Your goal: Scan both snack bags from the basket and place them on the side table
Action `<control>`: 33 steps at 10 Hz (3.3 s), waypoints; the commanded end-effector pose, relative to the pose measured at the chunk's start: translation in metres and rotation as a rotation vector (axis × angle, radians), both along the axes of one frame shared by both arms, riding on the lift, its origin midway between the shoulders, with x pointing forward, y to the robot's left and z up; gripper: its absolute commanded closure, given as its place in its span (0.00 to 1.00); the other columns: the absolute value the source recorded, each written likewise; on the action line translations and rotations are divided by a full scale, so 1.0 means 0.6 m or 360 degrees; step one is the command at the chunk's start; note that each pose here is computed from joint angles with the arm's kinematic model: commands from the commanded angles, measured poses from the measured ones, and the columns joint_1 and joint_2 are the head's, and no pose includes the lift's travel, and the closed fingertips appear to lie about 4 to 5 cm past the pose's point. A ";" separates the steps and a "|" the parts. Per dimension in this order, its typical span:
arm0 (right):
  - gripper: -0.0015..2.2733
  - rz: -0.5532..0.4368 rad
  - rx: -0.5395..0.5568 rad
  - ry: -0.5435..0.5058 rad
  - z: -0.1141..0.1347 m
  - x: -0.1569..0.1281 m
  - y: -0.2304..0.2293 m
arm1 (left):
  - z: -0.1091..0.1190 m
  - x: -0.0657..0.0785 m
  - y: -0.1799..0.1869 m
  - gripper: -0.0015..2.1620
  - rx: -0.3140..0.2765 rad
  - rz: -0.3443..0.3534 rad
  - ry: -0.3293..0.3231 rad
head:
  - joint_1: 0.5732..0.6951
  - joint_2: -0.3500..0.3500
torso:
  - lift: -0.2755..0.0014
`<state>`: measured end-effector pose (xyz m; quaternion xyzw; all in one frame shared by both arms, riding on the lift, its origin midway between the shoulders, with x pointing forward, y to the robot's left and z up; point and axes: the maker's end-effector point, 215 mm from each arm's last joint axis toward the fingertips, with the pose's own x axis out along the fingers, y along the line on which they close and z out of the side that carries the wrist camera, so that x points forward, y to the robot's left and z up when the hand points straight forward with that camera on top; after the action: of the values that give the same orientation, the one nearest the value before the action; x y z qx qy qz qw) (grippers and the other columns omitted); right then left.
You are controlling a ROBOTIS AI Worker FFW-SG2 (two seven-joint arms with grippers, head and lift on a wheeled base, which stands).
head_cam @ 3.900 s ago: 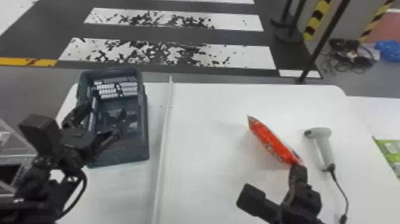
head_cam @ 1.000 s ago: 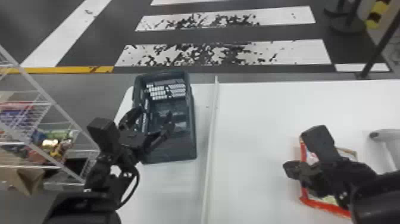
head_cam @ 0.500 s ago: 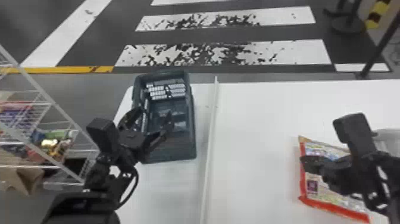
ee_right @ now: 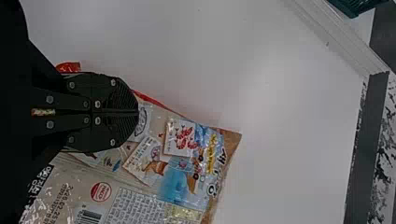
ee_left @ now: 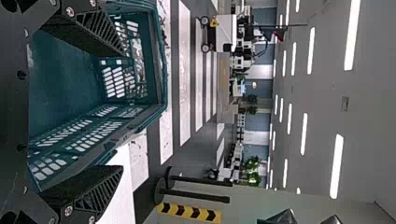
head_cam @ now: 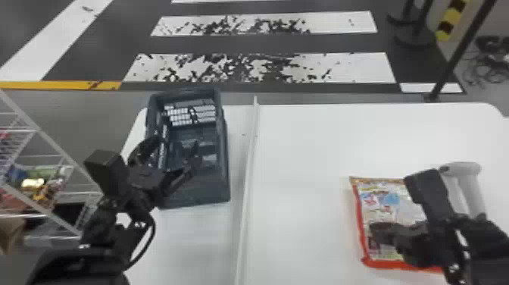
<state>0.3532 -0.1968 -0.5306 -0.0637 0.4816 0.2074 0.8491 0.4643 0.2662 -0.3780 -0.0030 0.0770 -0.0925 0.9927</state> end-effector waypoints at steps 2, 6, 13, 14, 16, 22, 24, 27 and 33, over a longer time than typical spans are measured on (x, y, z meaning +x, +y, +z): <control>0.99 0.0037 -0.0048 0.0005 -0.031 0.003 -0.014 | -0.003 -0.002 0.003 0.07 0.0003 0.0001 0.0008 | 1.00 0.63 | 0.73; 0.99 0.0085 -0.0106 -0.0067 -0.023 0.079 -0.037 | 0.000 -0.002 0.004 0.07 -0.0003 0.0002 0.0002 | 1.00 0.60 | 0.73; 0.12 -0.0053 0.0100 -0.0328 0.127 0.111 -0.031 | -0.001 -0.002 0.009 0.07 -0.0002 0.0010 0.0006 | 1.00 0.61 | 0.73; 0.01 -0.0156 0.0036 -0.0356 0.141 0.118 -0.066 | -0.001 -0.002 0.009 0.07 -0.0002 0.0010 0.0006 | 1.00 0.61 | 0.73; 0.01 -0.0399 -0.0129 -0.0347 0.135 0.121 -0.174 | -0.003 -0.004 0.011 0.07 -0.0001 0.0011 0.0010 | 1.00 0.56 | 0.73; 0.02 -0.0643 -0.0276 -0.0220 0.042 0.149 -0.318 | -0.006 -0.001 0.017 0.07 -0.0002 0.0028 0.0014 | 1.00 0.32 | 0.73; 0.03 -0.0675 -0.0284 -0.0157 0.017 0.185 -0.343 | -0.009 -0.003 0.026 0.07 0.0000 0.0039 0.0019 | 1.00 0.31 | 0.73; 0.17 -0.0696 -0.0373 -0.0108 -0.007 0.202 -0.391 | -0.007 -0.002 0.028 0.07 0.0000 0.0044 0.0016 | 1.00 0.28 | 0.73; 0.99 -0.0688 -0.0354 -0.0092 -0.011 0.195 -0.397 | -0.010 -0.001 0.030 0.07 -0.0001 0.0045 0.0021 | 1.00 0.24 | 0.73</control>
<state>0.4709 -0.4354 -0.5386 -0.0589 0.4812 -0.0353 0.8739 0.4635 0.2833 -0.3842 -0.0056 0.0833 -0.0791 0.9934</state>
